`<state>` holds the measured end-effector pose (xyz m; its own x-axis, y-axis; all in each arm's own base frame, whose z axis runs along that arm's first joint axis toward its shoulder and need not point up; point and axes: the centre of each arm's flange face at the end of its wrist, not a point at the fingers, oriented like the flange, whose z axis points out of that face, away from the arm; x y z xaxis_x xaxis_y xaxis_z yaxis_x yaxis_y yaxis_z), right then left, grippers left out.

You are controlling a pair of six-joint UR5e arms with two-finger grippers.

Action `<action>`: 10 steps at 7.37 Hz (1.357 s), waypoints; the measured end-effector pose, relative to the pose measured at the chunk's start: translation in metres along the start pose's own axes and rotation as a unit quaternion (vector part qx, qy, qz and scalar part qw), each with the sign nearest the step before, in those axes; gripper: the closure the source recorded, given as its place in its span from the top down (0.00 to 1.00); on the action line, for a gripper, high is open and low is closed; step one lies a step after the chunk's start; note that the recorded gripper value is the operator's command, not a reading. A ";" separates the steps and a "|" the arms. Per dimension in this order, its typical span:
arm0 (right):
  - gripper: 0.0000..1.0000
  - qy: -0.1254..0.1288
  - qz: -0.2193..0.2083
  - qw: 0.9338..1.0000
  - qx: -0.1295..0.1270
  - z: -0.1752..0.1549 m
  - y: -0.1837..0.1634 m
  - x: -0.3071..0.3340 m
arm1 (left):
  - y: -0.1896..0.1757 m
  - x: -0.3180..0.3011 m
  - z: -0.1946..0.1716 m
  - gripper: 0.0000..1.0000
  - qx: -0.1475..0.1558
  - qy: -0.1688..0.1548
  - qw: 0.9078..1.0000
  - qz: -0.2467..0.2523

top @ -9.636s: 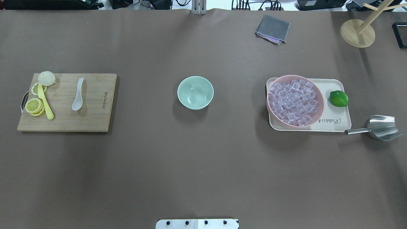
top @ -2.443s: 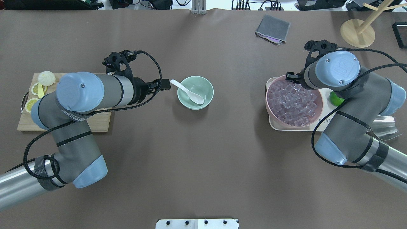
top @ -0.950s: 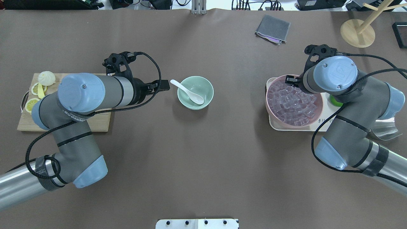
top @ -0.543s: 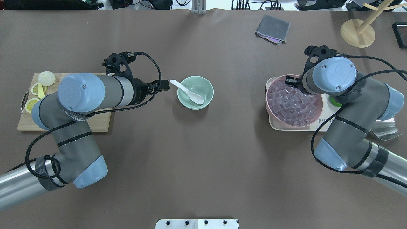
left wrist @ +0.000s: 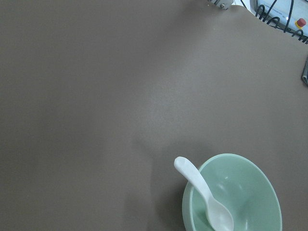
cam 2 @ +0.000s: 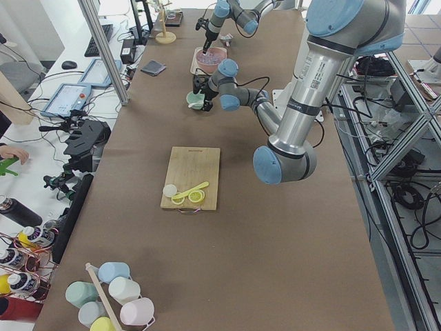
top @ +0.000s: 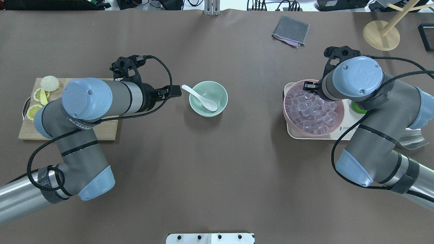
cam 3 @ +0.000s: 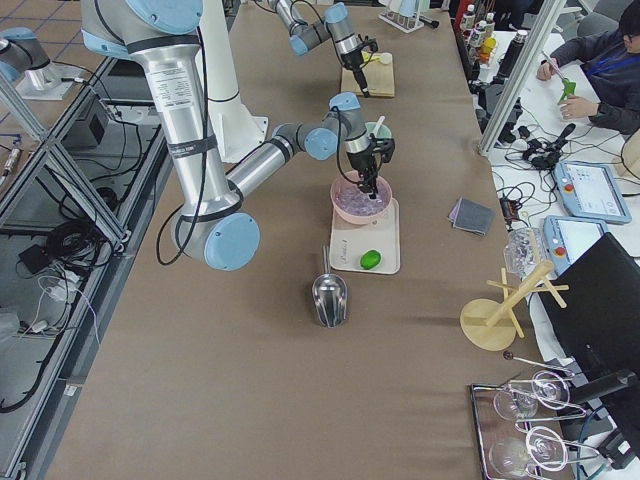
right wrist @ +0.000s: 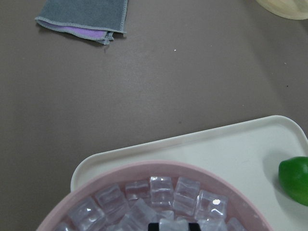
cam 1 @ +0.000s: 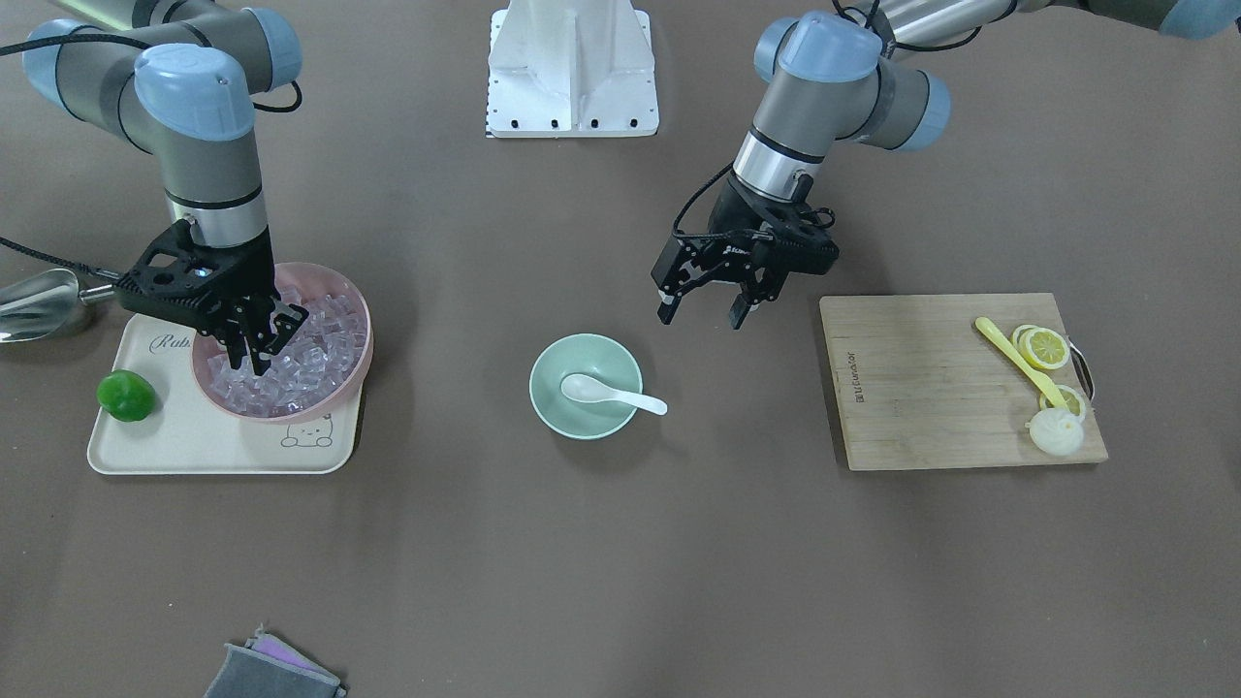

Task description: Put spoon and ice into bowl

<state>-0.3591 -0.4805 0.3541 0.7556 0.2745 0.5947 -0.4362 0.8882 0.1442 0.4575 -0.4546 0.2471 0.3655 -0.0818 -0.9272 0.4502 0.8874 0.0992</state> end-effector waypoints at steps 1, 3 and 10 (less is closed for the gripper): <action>0.00 -0.006 -0.003 1.000 0.000 -0.006 0.000 -0.009 | -0.008 -0.002 -0.003 0.98 -0.006 -0.006 1.000 0.016; 0.00 -0.035 -0.018 0.999 0.007 -0.027 -0.002 -0.044 | -0.059 -0.031 -0.019 0.98 -0.048 -0.050 0.994 0.080; 0.00 -0.100 -0.027 0.993 0.048 -0.070 0.073 -0.184 | -0.265 -0.316 -0.147 0.98 -0.246 -0.088 0.951 0.163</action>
<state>-0.4956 -0.4406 0.1994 0.6706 0.1401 0.7285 -0.4497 0.8578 0.2490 0.1027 -0.5976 0.4608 0.5710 0.1987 -0.7965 -0.1308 0.9799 0.1506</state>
